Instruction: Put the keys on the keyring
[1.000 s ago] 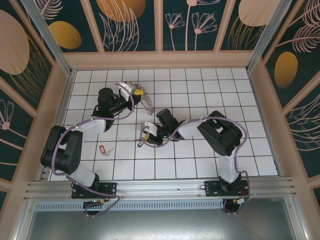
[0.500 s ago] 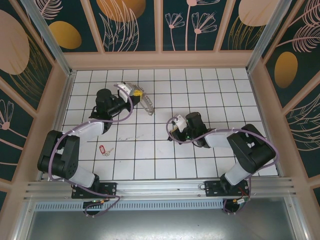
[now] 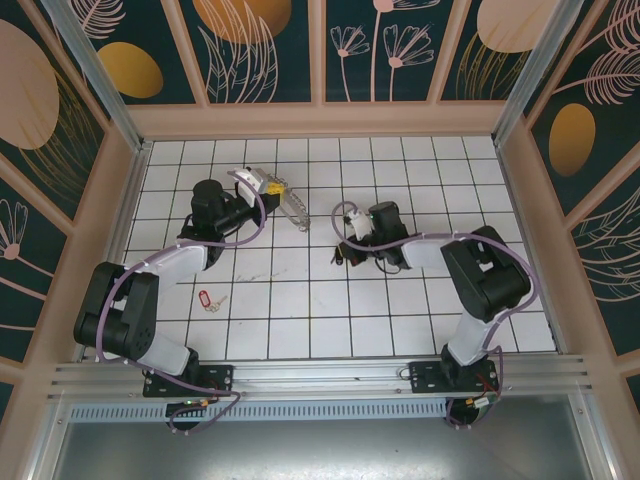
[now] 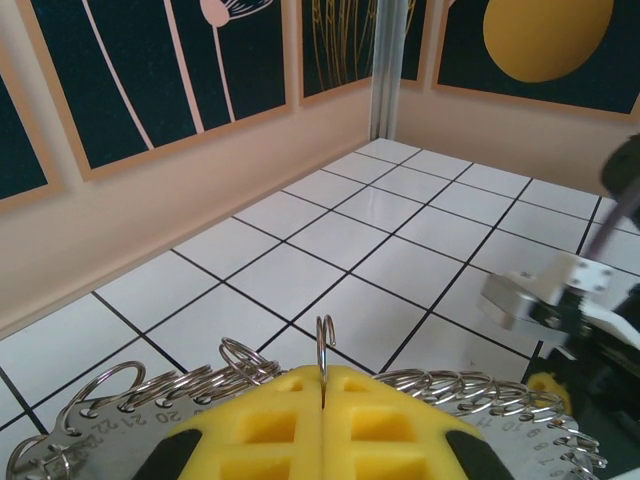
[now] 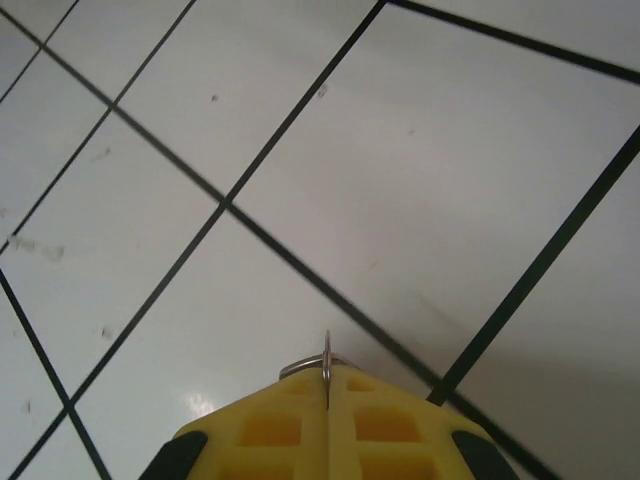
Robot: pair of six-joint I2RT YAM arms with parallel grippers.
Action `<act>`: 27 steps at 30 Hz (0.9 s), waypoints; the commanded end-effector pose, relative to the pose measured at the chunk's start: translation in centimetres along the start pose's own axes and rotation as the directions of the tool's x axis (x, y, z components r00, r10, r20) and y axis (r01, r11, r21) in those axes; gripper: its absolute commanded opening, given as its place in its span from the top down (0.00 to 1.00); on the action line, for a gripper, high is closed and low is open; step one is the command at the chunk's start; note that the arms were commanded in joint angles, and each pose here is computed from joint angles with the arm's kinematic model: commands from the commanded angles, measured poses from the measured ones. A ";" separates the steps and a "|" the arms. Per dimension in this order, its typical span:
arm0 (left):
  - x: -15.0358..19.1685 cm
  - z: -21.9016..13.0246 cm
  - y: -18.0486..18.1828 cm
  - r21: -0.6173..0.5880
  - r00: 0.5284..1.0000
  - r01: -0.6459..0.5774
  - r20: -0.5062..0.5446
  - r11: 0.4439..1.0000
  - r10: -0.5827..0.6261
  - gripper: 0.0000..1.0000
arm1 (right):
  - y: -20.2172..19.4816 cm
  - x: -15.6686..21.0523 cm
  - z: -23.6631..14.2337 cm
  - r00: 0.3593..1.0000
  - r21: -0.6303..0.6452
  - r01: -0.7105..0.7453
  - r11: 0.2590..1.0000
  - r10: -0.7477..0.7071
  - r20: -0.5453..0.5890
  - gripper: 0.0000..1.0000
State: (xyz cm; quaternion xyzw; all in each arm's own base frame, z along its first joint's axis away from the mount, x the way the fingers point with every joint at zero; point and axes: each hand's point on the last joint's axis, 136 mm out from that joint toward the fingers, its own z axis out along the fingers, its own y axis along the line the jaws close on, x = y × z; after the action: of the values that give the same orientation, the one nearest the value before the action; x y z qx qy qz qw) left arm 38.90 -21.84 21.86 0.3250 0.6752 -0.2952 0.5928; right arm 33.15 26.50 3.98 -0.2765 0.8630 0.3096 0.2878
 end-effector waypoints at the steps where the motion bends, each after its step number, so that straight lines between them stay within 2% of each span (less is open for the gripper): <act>1: -1.3 -0.5 0.0 -0.002 0.998 -0.037 0.041 0.999 0.037 1.00 | 0.1 0.7 0.5 0.987 -0.067 -0.143 0.987 0.137 -0.085 0.95; 8: -1.1 -0.6 0.0 -0.004 0.999 -0.036 0.033 0.999 0.036 1.00 | -1.4 -0.6 1.4 0.960 -0.106 -0.257 0.961 0.241 -0.140 0.91; 18: -0.8 -0.5 -0.1 0.001 0.999 -0.034 0.022 0.999 0.034 1.00 | -2.9 -1.8 2.1 0.944 -0.092 -0.309 0.947 0.294 -0.152 0.81; 23: -0.8 -0.5 -0.1 0.001 0.999 -0.035 0.022 0.999 0.035 1.00 | -3.2 -1.8 2.3 0.939 -0.077 -0.318 0.945 0.303 -0.161 0.81; 27: -0.8 -0.6 -0.1 0.000 0.999 -0.037 0.021 0.999 0.037 1.00 | -3.2 -1.4 2.4 0.935 -0.078 -0.325 0.943 0.307 -0.179 0.84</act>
State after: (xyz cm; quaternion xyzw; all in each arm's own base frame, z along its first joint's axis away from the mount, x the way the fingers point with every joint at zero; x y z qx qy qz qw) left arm 38.68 -21.77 21.08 0.3247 0.6829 -0.2955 0.5839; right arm 37.17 26.57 2.82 -0.1839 0.8944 0.3703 0.1706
